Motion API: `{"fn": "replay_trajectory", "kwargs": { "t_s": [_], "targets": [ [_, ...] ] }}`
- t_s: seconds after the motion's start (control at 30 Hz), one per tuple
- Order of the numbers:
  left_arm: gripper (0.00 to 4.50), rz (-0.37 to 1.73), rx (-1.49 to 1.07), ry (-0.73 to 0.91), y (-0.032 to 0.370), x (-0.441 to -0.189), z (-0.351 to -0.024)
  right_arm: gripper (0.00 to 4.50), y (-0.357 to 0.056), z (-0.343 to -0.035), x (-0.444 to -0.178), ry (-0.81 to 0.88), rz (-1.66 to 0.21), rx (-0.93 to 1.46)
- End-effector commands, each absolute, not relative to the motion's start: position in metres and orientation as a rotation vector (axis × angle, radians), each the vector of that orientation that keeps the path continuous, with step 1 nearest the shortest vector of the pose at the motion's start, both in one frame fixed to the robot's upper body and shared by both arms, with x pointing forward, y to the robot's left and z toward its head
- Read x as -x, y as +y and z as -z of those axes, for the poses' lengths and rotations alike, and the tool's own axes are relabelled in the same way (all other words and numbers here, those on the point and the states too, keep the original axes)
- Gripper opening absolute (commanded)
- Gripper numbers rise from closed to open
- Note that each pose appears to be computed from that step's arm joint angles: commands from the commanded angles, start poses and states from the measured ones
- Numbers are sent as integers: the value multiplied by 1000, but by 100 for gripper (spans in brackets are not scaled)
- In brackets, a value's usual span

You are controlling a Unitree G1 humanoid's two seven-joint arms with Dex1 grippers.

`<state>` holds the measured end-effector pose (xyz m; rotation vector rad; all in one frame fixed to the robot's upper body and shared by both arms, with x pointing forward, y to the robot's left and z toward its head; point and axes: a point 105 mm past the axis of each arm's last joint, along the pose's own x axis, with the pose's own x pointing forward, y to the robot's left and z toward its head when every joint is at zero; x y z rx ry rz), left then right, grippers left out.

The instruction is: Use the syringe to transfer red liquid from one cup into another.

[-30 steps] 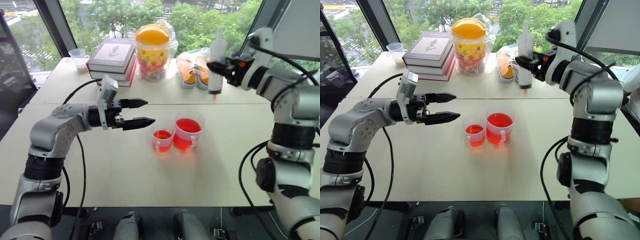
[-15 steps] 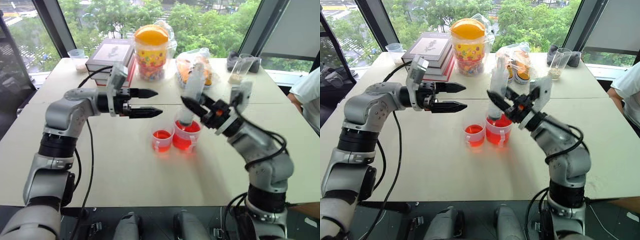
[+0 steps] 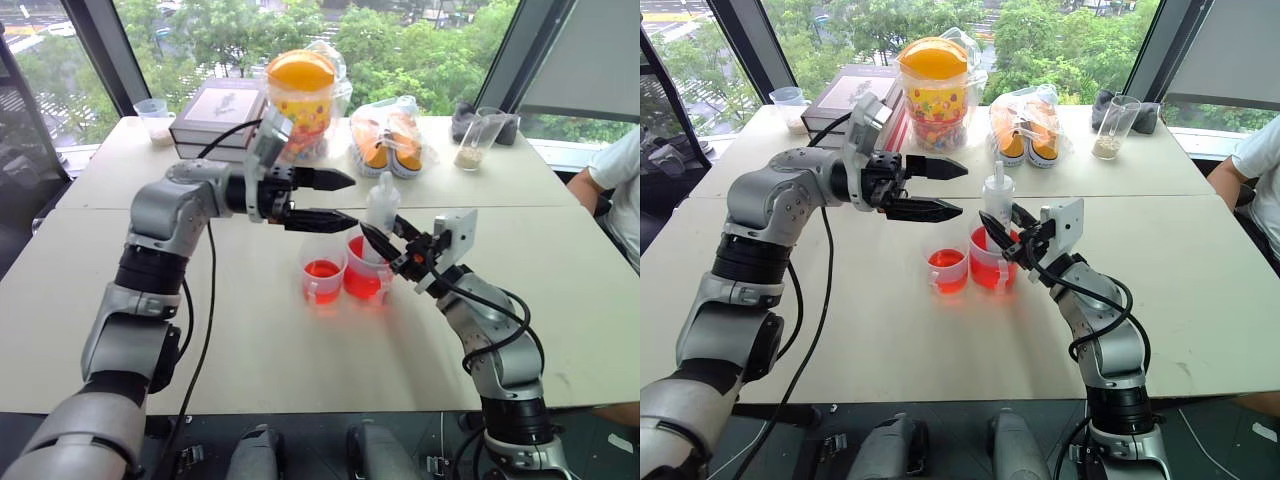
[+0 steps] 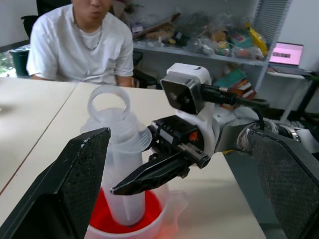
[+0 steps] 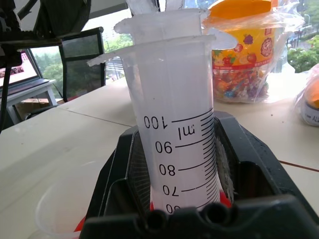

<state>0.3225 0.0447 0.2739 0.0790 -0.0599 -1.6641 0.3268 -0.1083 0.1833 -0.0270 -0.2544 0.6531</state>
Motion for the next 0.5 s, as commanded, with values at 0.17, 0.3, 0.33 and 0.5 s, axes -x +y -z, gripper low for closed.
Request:
{"fn": "replay_trajectory", "kwargs": {
  "t_s": [0.17, 0.3, 0.33, 0.5],
  "targets": [
    [450, 1712, -113, -99, 23, -324, -277, 140, -102, -193, -321, -298, -678, 58],
    [450, 1727, -110, -85, 12, -326, -270, 140, -102, -196, -320, -303, -678, 62],
    [450, 1732, -101, -84, 9, -326, -269, 140, -102, -196, -320, -304, -679, 63],
    [380, 1746, -51, -98, -4, -328, -271, 140, -99, -197, -318, -301, -689, 71]
  ]
}}
